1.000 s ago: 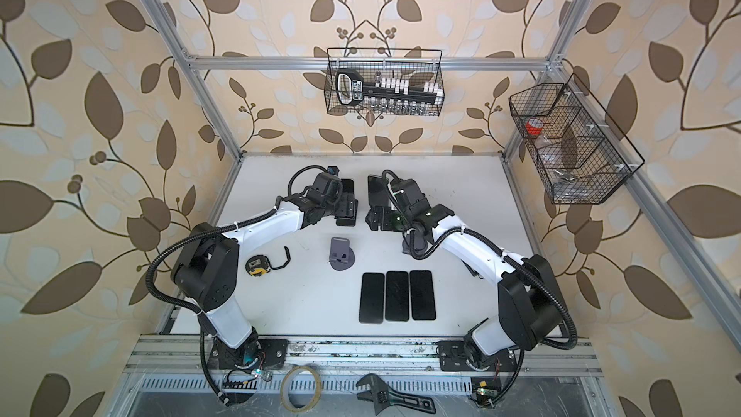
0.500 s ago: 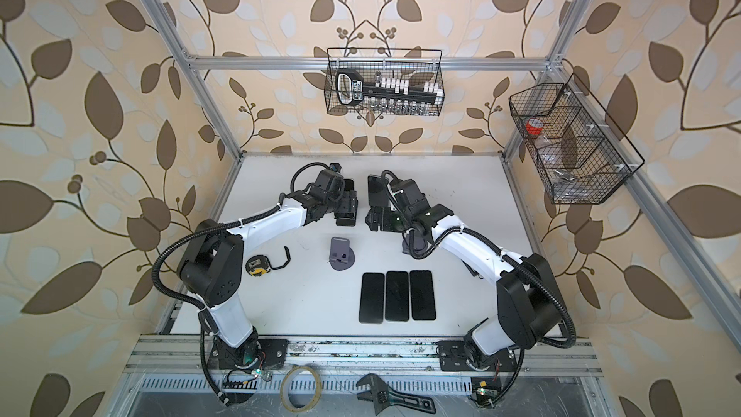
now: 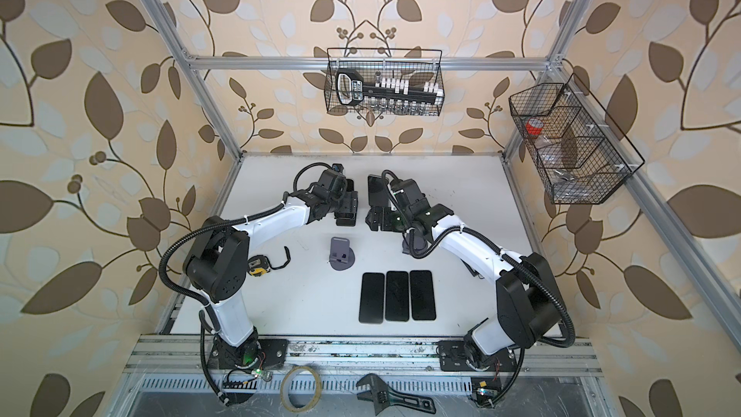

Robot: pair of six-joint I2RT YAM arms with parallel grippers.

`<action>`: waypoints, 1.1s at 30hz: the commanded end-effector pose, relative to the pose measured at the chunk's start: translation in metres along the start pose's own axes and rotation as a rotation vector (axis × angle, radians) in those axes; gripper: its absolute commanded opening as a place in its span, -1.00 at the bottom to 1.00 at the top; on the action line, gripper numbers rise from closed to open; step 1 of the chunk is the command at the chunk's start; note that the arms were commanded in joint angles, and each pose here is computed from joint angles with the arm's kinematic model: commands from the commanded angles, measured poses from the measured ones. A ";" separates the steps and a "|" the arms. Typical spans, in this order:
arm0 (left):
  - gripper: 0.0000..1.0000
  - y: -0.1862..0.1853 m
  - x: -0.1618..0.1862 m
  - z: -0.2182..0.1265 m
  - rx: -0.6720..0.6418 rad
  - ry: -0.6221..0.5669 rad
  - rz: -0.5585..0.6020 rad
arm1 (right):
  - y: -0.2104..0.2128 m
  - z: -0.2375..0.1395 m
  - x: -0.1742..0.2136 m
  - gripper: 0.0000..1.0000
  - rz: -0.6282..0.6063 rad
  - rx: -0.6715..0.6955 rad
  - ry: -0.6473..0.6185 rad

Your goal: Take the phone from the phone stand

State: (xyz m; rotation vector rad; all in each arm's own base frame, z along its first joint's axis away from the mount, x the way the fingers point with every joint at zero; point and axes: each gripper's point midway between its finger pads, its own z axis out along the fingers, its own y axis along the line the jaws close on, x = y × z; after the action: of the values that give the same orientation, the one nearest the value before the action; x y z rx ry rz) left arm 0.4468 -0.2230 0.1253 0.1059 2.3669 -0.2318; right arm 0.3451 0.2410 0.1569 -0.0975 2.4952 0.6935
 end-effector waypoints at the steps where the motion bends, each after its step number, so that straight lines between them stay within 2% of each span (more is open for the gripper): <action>1: 0.78 0.001 -0.019 -0.004 -0.019 -0.047 0.011 | 0.000 0.004 0.000 0.92 -0.010 -0.010 0.007; 33: 0.63 0.002 -0.019 0.007 -0.042 -0.027 0.020 | -0.010 0.000 0.003 0.92 -0.010 -0.011 0.016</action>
State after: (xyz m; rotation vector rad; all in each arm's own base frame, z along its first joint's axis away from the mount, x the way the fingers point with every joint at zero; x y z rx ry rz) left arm 0.4550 -0.2230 0.1192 0.1200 2.3759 -0.1870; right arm 0.3486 0.2335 0.1533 -0.0982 2.5013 0.6950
